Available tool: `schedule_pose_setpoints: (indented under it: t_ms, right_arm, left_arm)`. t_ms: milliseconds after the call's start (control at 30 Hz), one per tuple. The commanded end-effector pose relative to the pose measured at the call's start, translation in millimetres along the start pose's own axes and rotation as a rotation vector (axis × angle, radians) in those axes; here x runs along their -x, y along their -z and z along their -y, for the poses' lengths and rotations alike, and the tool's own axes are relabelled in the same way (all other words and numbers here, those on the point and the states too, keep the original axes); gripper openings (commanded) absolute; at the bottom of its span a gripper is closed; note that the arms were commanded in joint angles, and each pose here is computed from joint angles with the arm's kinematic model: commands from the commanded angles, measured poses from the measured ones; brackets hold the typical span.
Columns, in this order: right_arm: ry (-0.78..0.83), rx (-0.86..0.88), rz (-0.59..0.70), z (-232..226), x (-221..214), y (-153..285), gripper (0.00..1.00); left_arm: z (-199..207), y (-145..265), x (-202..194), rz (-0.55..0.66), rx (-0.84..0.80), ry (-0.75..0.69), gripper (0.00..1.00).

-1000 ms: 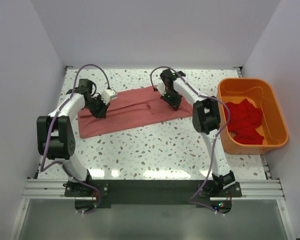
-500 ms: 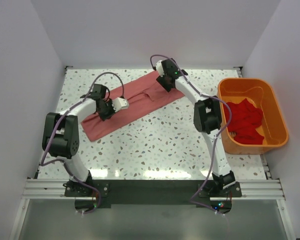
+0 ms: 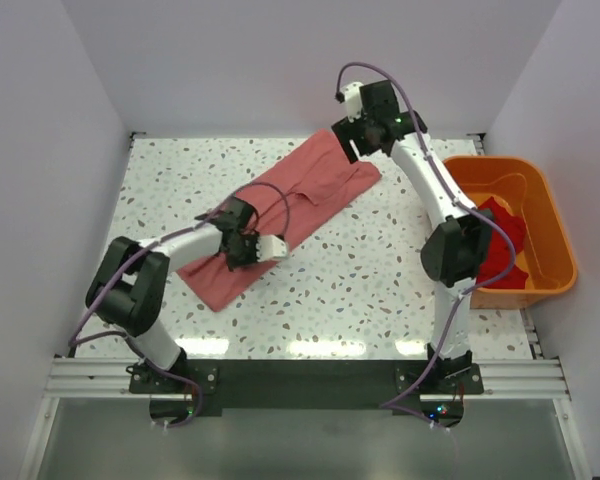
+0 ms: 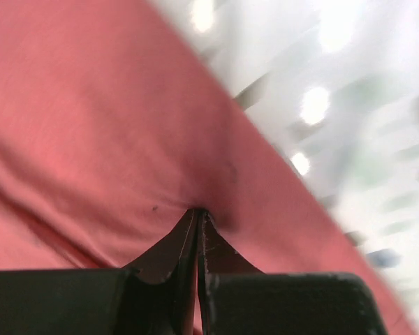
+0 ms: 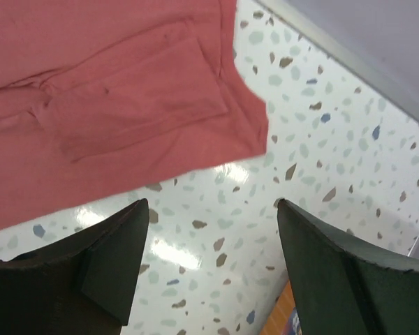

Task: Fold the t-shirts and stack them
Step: Fold the tshirt

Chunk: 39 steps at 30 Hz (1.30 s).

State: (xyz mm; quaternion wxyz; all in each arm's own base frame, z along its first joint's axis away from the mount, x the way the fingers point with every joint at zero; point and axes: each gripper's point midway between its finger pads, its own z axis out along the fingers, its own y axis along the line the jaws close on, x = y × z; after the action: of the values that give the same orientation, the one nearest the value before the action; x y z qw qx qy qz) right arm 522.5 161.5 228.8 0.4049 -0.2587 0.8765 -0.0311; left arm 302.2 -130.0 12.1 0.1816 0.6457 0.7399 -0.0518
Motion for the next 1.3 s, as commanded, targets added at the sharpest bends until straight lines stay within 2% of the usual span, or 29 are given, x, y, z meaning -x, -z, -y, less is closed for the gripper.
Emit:
schedule_pose_setpoints:
  t_ms: [0,67,100,133,167,200,233,267,333,367,433,467,567,667,867,1067,1267]
  right_arm:
    - [-0.068,0.088,-0.169,-6.7,-51.6,13.1,0.77]
    - [-0.087,0.094,-0.205,-0.3,-64.9,17.6,0.76]
    - [-0.092,0.095,-0.216,1.9,-69.0,18.6,0.76]
    - [-0.096,0.099,-0.231,3.6,-73.6,20.8,0.75]
    - [-0.107,0.103,-0.243,7.4,-78.3,20.8,0.74]
    - [-0.108,0.104,-0.252,8.6,-81.2,21.4,0.73]
    - [-0.105,0.116,-0.263,6.8,-84.3,22.1,0.72]
    - [-0.108,0.159,-0.271,-1.0,-88.4,19.6,0.68]
    - [-0.111,0.203,-0.272,-9.6,-90.7,16.2,0.60]
    - [-0.118,0.244,-0.285,-18.4,-95.8,9.2,0.50]
    - [-0.140,0.280,-0.287,-27.2,-96.9,-1.2,0.37]
    - [-0.145,0.302,-0.301,-34.2,-99.8,-12.2,0.26]
    - [-0.147,0.346,-0.305,-50.1,-100.3,-39.3,0.14]
    - [-0.118,0.327,-0.281,-57.4,-92.1,-60.7,0.12]
    - [-0.051,0.183,-0.306,-57.8,-103.7,-117.6,0.08]
    - [0.092,0.116,-0.320,-71.6,-113.3,-158.2,0.02]
    - [0.262,0.077,-0.183,-112.2,-82.9,-191.6,0.04]
  left_arm:
    - [117.7,-2.2,57.2,0.085,-0.350,-0.057,0.07]
    - [143.1,4.2,103.5,0.166,-0.427,-0.078,0.07]
    - [138.2,12.4,139.7,0.252,-0.449,-0.079,0.07]
    - [135.2,20.1,158.4,0.292,-0.464,-0.047,0.07]
    - [115.0,35.2,189.7,0.370,-0.426,-0.050,0.07]
    - [106.0,45.1,204.0,0.418,-0.417,-0.037,0.08]
    - [96.0,55.7,214.3,0.459,-0.403,-0.009,0.09]
    - [65.4,76.1,227.6,0.548,-0.329,0.013,0.10]
    - [34.1,96.9,239.5,0.660,-0.276,0.096,0.13]
    - [8.2,104.9,231.7,0.685,-0.220,0.146,0.15]
    - [-29.3,112.5,222.8,0.707,-0.118,0.215,0.16]
    - [-41.5,115.2,221.3,0.712,-0.088,0.231,0.16]
    - [-82.1,93.0,205.8,0.655,-0.024,0.341,0.15]
    - [-109.5,81.6,192.5,0.638,-0.030,0.445,0.14]
    - [-153.8,78.0,155.4,0.656,0.032,0.645,0.14]
    - [-167.5,90.4,123.8,0.656,0.099,0.730,0.13]
    - [-161.0,109.3,98.1,0.674,0.167,0.814,0.13]
